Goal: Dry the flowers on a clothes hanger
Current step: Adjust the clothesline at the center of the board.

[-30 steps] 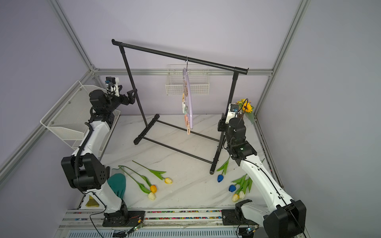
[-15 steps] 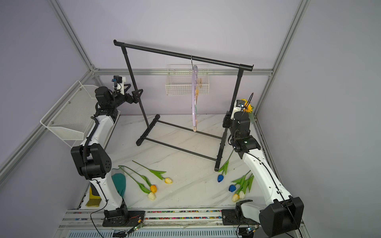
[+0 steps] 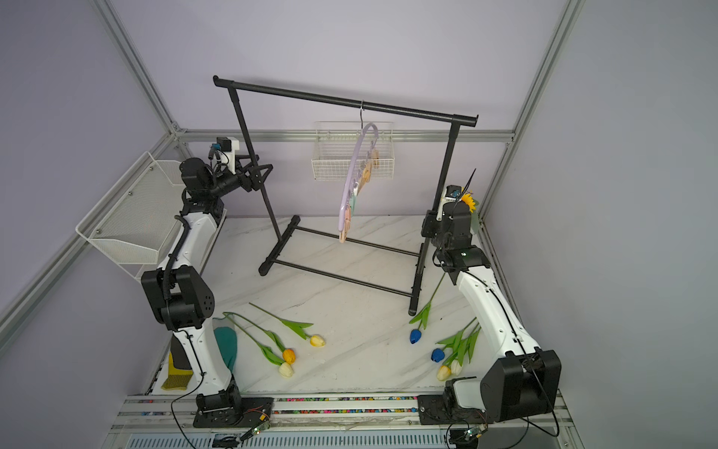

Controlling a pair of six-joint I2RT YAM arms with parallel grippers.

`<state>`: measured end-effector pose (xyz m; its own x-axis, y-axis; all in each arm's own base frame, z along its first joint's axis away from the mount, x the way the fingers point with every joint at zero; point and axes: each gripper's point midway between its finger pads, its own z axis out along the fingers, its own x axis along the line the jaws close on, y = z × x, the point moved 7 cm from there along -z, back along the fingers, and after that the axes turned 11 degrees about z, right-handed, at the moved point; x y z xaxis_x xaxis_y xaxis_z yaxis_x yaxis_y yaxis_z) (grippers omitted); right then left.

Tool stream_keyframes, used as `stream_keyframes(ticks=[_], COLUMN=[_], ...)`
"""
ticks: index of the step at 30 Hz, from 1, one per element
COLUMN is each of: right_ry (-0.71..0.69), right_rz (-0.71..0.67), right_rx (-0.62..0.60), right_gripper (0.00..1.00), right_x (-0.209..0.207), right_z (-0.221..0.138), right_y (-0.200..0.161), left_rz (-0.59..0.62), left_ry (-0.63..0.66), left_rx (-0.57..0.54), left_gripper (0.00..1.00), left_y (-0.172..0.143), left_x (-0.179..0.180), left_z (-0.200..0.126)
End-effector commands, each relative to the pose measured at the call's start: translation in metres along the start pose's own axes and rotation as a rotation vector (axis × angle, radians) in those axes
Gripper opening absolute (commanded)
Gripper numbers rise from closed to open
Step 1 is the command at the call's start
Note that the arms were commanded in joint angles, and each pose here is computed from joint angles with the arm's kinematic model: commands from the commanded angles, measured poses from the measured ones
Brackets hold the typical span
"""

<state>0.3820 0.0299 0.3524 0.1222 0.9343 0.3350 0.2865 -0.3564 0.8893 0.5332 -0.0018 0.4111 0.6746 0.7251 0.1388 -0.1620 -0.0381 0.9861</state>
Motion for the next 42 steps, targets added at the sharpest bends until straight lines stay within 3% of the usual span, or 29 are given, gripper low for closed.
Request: stream_keyframes(ticks=[1, 9, 27, 42], right_ry=[0.009, 0.02, 0.082, 0.109], right_rz=[-0.001, -0.007, -0.003, 0.038], right_rx=[0.074, 0.101, 0.135, 0.086], right_gripper=[0.46, 0.46, 0.46, 0.45], right_x=[-0.003, -0.004, -0.002, -0.006], right_z=[0.01, 0.032, 0.053, 0.007], right_y=[-0.011, -0.01, -0.009, -0.012], left_rz=[0.049, 0.092, 0.108, 0.068], left_ry=[-0.033, -0.022, 0.058, 0.077], left_rx=[-0.054, -0.051, -0.035, 0.009], left_gripper=[0.78, 0.74, 0.74, 0.76], left_y=[0.031, 0.042, 0.051, 0.045], left_x=[-0.017, -0.036, -0.071, -0.095], left_z=[-0.009, -0.025, -0.063, -0.084])
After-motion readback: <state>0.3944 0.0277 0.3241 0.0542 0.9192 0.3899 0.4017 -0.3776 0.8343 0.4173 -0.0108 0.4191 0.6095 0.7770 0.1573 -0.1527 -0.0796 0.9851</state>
